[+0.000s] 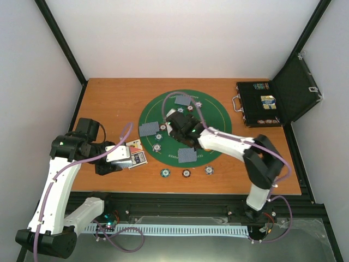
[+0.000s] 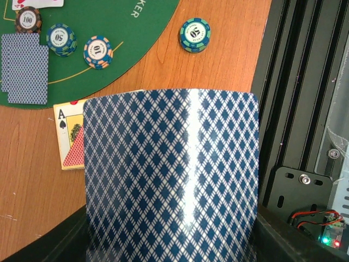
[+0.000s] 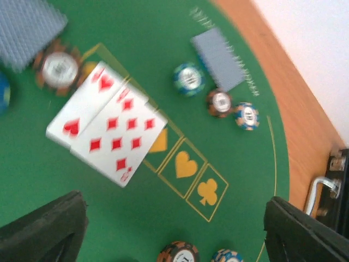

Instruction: Distribute texas hold em gaming equipment

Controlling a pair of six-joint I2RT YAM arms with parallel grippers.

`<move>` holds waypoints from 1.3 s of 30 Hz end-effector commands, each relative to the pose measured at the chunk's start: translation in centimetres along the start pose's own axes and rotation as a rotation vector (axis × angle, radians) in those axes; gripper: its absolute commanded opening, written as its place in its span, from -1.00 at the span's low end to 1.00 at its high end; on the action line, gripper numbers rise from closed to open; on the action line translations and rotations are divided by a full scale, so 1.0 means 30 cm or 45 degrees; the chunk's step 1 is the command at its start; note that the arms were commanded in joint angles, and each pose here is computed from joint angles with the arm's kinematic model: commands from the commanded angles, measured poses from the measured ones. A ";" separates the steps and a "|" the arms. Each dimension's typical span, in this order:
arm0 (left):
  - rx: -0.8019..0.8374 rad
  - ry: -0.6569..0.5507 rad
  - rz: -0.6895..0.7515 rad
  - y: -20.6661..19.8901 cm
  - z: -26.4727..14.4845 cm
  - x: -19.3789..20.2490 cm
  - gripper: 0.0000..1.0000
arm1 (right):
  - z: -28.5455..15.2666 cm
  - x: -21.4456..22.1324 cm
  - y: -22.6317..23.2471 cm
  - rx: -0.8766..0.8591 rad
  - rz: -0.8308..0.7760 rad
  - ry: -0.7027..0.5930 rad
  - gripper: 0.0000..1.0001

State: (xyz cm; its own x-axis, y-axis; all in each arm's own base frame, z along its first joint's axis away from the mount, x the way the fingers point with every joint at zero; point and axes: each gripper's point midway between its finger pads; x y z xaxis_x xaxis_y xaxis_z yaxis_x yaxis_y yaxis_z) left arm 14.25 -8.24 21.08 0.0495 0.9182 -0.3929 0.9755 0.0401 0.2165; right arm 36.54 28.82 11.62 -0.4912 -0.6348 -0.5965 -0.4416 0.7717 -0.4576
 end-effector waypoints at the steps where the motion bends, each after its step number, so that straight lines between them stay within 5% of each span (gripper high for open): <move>1: -0.042 -0.021 0.030 0.000 -0.039 -0.022 -0.91 | -0.196 -0.204 -0.163 -0.190 0.572 -0.244 0.97; 8: -0.045 -0.035 0.025 0.003 -0.044 -0.030 -0.90 | -0.426 -0.311 -0.177 -0.718 1.013 -0.431 1.00; 17: -0.039 -0.032 0.020 0.007 -0.036 -0.027 -0.90 | -0.475 -0.219 0.177 -1.496 1.352 0.180 0.94; 28: -0.032 -0.027 0.018 0.009 -0.019 -0.019 -0.90 | -0.701 -0.240 0.387 -1.822 1.305 0.279 0.99; 39: -0.038 -0.021 0.023 0.013 -0.020 -0.017 -0.90 | -0.827 -0.279 0.574 -2.029 1.187 0.367 0.69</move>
State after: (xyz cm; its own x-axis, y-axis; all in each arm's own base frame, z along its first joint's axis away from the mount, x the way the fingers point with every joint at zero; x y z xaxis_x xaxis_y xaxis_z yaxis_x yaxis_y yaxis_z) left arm 14.19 -8.23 21.20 0.0517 0.9179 -0.3934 0.9742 0.0403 0.2220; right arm 15.62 44.93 23.17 -0.9862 -0.1551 -0.0573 -0.0949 0.2469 0.9644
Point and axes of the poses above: each gripper's point midway between its finger pads, its own z axis out along the fingers, its own y axis along the line the jaws close on, x = y × z, and after that the axes turned 13 degrees about z, right-handed
